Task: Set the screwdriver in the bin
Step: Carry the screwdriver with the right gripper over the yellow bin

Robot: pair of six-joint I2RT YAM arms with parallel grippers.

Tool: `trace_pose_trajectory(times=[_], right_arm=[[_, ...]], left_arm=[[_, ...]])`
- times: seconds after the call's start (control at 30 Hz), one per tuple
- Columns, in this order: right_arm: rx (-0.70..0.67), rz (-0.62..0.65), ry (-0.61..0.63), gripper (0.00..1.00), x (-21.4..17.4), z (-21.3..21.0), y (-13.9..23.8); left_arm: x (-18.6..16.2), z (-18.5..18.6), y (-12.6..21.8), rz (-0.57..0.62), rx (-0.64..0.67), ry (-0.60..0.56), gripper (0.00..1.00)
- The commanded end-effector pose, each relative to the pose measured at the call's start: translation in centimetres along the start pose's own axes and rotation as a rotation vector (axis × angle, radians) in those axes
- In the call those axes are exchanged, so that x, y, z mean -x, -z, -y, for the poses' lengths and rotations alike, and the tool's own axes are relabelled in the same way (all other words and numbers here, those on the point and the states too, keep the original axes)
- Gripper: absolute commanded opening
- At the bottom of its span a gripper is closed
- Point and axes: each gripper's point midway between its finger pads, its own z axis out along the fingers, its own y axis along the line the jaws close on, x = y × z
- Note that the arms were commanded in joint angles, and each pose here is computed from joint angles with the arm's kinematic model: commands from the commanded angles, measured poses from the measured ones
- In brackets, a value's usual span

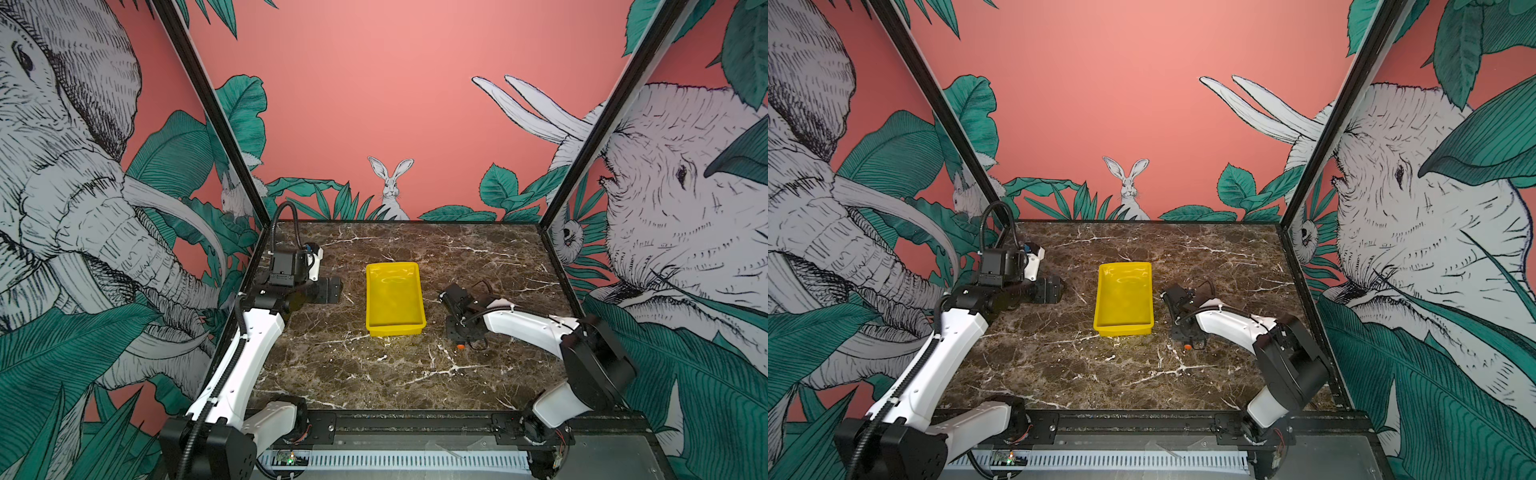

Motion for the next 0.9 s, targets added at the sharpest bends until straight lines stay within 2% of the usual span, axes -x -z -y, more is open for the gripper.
trace_pose_trajectory(times=[0.0, 0.27, 0.43, 0.67, 0.87], right_arm=[[-0.056, 0.031, 0.050, 0.22, 1.1, 1.3, 2.8], [-0.002, 0.125, 0.129, 0.20, 4.1, 0.3, 7.5], [0.065, 0.174, 0.202, 0.20, 5.9, -2.0, 9.7], [0.186, 0.215, 0.335, 0.21, 7.8, -8.4, 11.4], [0.280, 0.227, 0.487, 0.21, 7.9, -15.3, 10.1]], left_arm=[[-1.3, 0.3, 0.3, -0.005, -0.023, -0.014, 1.00], [-2.4, 0.5, -0.2, -0.048, -0.044, -0.015, 1.00], [-2.8, 0.5, -0.5, -0.067, -0.043, -0.022, 1.00], [-3.0, 0.2, -0.9, -0.088, -0.028, 0.014, 1.00], [-2.4, 0.2, -1.5, -0.043, -0.037, 0.091, 1.00]])
